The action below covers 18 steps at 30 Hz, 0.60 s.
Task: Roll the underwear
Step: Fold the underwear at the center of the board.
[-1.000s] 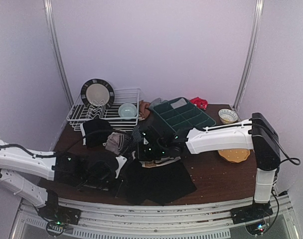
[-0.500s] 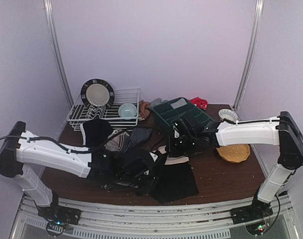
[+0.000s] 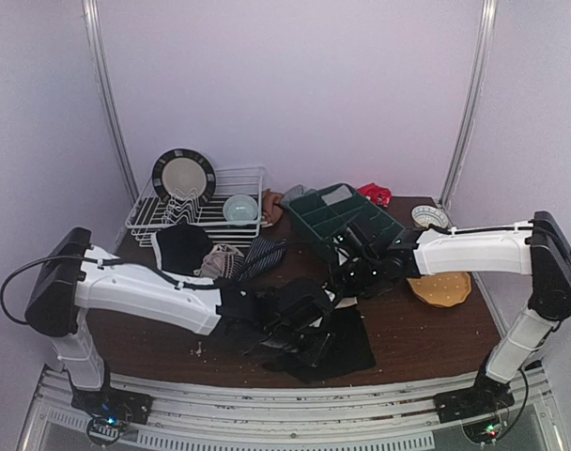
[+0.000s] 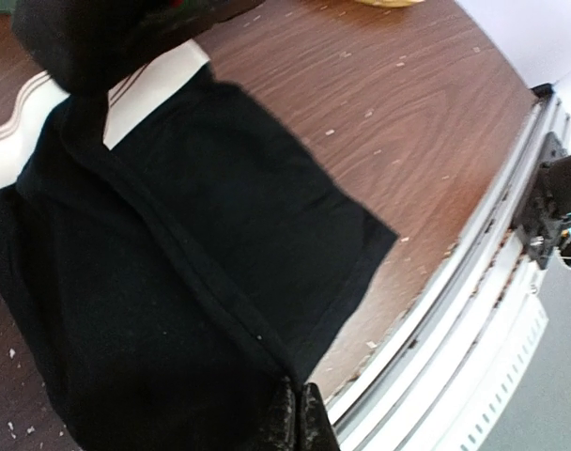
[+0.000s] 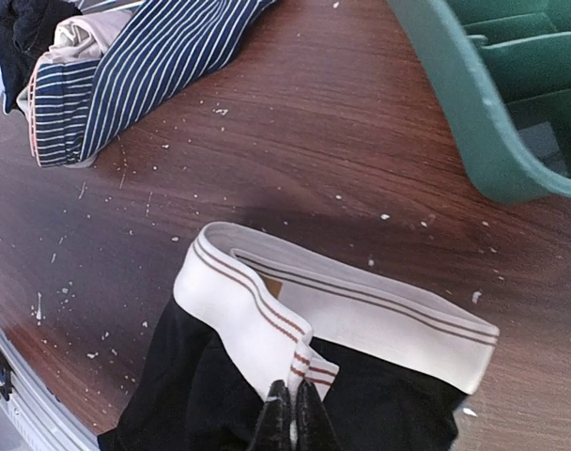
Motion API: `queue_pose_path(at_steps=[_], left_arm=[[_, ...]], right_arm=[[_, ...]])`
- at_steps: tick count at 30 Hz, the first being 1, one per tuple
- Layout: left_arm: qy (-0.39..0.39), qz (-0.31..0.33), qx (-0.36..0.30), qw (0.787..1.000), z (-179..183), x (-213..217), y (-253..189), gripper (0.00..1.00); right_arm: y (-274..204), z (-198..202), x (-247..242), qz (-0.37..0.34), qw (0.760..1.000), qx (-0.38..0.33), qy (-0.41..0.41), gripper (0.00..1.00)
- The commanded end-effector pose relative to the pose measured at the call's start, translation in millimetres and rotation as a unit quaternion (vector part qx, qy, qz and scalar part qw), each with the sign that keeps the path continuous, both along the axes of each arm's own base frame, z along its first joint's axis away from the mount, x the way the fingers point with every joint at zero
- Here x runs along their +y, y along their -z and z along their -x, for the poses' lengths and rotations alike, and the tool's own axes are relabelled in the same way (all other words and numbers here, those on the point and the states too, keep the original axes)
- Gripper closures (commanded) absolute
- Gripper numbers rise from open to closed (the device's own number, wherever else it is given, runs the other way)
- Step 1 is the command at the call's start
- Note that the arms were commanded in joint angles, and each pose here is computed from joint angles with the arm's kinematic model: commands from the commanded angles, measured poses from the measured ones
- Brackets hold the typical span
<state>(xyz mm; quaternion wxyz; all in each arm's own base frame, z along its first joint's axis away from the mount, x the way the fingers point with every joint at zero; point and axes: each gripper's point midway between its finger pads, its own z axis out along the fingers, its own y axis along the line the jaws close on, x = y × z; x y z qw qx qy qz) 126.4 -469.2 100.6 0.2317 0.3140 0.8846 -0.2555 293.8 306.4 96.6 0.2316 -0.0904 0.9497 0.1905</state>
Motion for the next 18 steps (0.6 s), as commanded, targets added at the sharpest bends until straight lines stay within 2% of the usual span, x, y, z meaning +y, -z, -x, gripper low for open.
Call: queue_pose_path(at_steps=[1, 13, 18], left_arm=[[0.022, 0.033, -0.011, 0.999, 3, -23, -20, 1.0], [0.05, 0.04, -0.009, 0.998, 8, -59, -13, 1.0], [0.06, 0.022, -0.009, 0.998, 6, -73, 6, 1.0]], right_arm=[[-12, 3, -25, 0.011, 1.0, -0.01, 0.011, 1.0], [-10, -1, -57, 0.024, 0.999, -0.006, 0.032, 1.0], [14, -5, -73, 0.031, 0.998, 0.018, 0.05, 1.0]])
